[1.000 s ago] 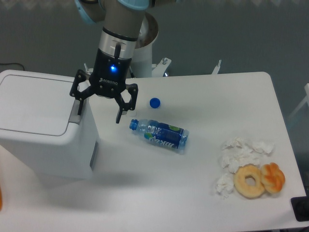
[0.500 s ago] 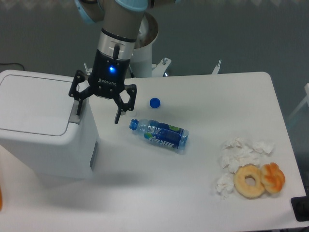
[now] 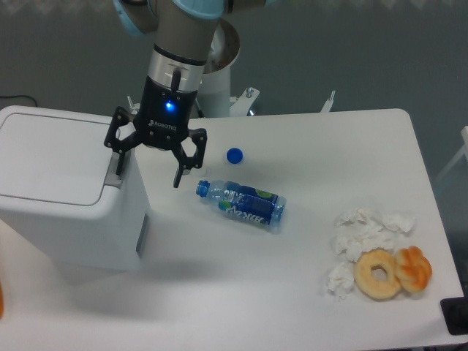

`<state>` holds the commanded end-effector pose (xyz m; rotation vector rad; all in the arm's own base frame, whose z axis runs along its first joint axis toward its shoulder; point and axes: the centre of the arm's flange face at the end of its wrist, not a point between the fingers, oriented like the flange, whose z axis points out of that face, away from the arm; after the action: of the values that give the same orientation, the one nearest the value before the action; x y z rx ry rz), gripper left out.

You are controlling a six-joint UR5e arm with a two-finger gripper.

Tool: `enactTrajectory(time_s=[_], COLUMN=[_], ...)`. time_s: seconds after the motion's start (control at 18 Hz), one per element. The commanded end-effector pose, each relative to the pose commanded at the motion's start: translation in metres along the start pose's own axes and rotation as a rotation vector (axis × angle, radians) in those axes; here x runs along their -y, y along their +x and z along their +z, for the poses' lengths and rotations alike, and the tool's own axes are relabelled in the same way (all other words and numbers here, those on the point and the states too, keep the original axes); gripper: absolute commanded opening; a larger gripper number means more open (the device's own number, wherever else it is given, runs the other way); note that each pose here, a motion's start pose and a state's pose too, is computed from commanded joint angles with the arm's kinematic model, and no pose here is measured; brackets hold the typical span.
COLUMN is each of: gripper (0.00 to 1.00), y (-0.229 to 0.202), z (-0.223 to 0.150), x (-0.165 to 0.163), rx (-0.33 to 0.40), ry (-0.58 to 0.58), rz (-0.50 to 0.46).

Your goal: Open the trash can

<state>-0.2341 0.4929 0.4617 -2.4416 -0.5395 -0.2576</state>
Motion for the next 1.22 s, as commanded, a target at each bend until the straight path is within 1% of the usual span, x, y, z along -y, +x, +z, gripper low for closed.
enactTrajectory(time_s=[0.89, 1.22], gripper=[1.0, 1.0], y=[0.0, -0.001], z=[0.002, -0.013], x=[0.0, 0.015], rx=[-0.001, 0.003], ry=[-0.003, 0.036], rz=[0.0, 0.01])
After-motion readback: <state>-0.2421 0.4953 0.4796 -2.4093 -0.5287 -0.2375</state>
